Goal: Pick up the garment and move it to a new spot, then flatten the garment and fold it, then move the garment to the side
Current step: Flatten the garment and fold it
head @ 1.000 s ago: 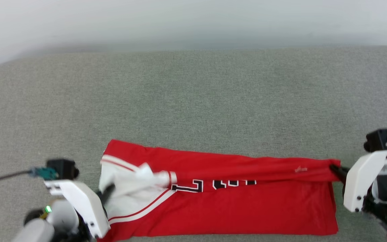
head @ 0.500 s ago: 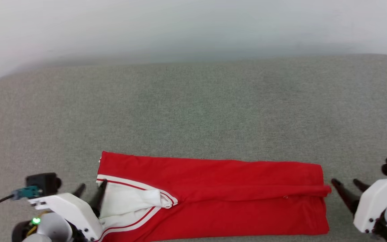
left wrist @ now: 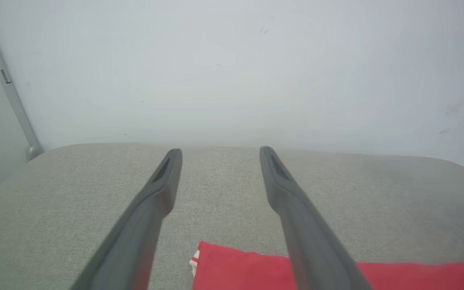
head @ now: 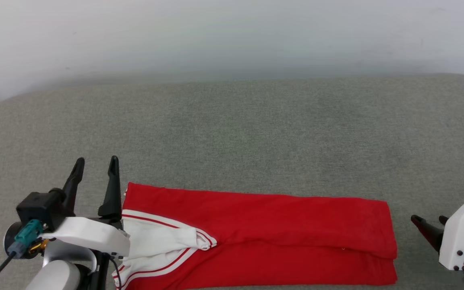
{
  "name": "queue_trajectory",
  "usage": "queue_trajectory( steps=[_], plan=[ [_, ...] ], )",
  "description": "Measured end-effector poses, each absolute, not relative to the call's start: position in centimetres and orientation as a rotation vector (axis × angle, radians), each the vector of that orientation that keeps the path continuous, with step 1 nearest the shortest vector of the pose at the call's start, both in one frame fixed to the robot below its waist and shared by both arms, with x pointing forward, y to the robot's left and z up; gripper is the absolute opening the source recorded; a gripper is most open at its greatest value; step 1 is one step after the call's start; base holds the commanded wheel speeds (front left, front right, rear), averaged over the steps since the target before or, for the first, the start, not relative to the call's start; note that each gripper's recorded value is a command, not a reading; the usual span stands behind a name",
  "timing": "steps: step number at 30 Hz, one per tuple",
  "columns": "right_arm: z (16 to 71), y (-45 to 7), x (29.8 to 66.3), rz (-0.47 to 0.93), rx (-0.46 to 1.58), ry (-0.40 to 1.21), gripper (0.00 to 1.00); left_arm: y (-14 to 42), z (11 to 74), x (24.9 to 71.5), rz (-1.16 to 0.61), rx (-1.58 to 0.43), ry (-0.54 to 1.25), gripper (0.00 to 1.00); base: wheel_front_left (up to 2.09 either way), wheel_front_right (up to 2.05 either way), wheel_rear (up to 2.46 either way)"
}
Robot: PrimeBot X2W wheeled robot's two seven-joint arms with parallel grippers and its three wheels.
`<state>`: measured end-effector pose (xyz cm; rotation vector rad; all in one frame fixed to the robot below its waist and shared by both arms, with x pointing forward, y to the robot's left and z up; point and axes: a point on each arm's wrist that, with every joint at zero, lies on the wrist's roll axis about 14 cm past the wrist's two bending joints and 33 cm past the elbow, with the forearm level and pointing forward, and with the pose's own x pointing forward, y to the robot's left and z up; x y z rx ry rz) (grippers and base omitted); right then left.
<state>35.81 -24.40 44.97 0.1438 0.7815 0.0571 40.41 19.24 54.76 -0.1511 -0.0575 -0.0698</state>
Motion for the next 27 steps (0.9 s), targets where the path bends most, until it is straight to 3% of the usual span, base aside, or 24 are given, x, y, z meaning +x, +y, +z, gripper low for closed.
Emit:
queue_trajectory(
  steps=[16, 17, 18, 19, 27],
  plan=[
    [36.5, -18.8, 36.6, 0.152, 0.203, 1.101, 1.00, 19.9, 53.1, 40.0, -0.032, -0.077, -0.073, 1.00, 0.00, 0.00, 0.00],
    [36.3, -18.7, 36.5, 0.154, 0.207, 1.113, 0.83, 19.9, 53.0, 40.0, -0.035, -0.074, -0.071, 1.00, 0.00, 0.00, 0.00],
    [36.2, -18.6, 36.5, 0.155, 0.209, 1.120, 0.35, 19.9, 52.9, 40.0, -0.035, -0.071, -0.070, 1.00, 0.00, 0.00, 0.00],
    [36.1, -18.5, 36.5, 0.157, 0.212, 1.127, 0.00, 19.9, 52.9, 40.0, -0.035, -0.071, -0.070, 1.00, 0.00, 0.00, 0.00],
    [37.4, -17.9, 36.5, 0.175, 0.226, 1.078, 0.00, 19.4, 53.4, 39.3, -0.064, -0.043, -0.087, 1.00, 0.00, 0.00, 0.00]
  ],
)
